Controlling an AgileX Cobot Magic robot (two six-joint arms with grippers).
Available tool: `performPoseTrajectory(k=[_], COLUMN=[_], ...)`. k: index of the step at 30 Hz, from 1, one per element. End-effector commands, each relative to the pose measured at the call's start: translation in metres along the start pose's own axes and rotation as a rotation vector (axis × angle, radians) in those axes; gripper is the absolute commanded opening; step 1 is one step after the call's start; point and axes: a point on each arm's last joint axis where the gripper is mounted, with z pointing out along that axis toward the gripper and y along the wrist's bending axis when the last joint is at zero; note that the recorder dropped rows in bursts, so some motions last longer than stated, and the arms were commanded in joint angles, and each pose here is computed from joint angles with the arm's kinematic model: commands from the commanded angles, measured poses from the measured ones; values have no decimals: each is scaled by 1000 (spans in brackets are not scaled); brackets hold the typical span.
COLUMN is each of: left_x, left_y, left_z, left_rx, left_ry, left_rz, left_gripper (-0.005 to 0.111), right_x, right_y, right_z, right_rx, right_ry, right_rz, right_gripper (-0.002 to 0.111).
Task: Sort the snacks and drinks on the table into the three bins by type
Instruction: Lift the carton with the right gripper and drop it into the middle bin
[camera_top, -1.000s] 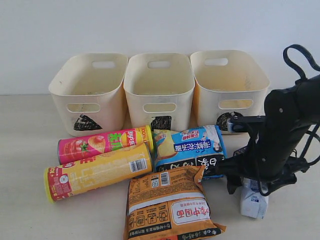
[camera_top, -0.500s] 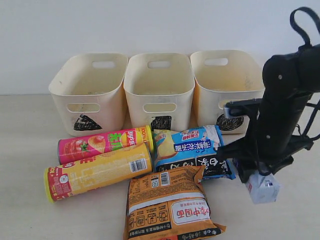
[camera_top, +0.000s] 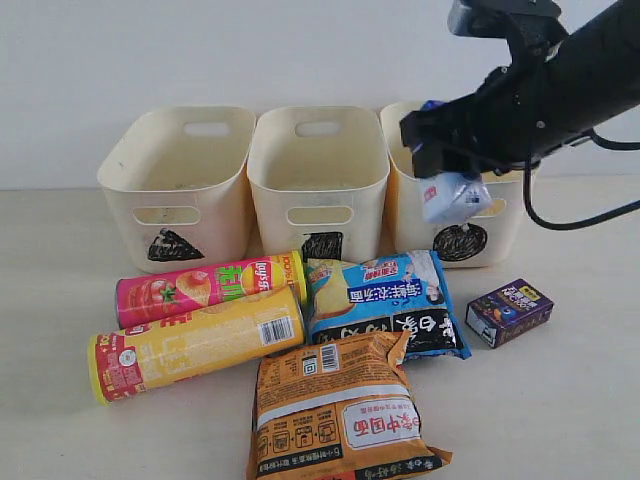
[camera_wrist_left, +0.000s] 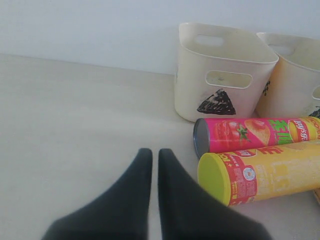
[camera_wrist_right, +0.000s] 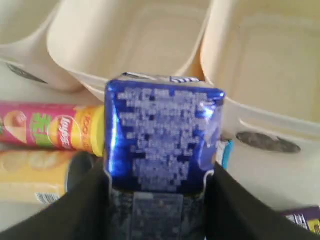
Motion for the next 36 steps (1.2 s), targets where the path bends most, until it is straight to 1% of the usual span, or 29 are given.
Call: performPoseTrajectory(k=[1, 8, 11, 15, 18, 25, 26, 28, 30, 32, 34, 35, 36], left_x=[1, 1, 1, 1, 1, 1, 1, 1, 1, 1, 1, 1, 1], left_y=[0, 0, 0, 0, 0, 0, 0, 0, 0, 0, 0, 0, 0], left_z=[0, 0, 0, 0, 0, 0, 0, 0, 0, 0, 0, 0, 0], left_rx=[-5, -5, -5, -5, -5, -5, -5, -5, -5, -5, -5, -5, -5], left_ry=[5, 5, 5, 5, 5, 5, 5, 5, 5, 5, 5, 5, 5], left_rz=[6, 6, 6, 6, 6, 6, 6, 6, 6, 6, 6, 6, 6], left_gripper=[4, 4, 4, 4, 4, 4, 4, 4, 4, 4, 4, 4, 4], right_x=[-17, -47, -56, -71, -74, -66, -66, -65, -65, -65, -66, -69, -72], right_y=[-1, -4, -2, 18, 24, 18, 18, 17, 16, 16, 17, 18, 19], right_z=[13, 61, 81, 116, 139, 165, 166, 169, 170, 170, 168, 166, 161], right_rx=[-17, -30, -41, -77, -83, -65, -63, -61, -58, -58, -57, -59, -63], right_ry=[-189, -202, -203, -230, -239, -226, -229, -224, -227, -227, -235, -242, -251], right_rz=[-21, -30, -34, -103, -126, -118, -117, -118, -117, -117, -118, -123, -125], right_gripper=[0, 0, 0, 0, 0, 1, 4, 15, 36, 63, 84, 90, 92])
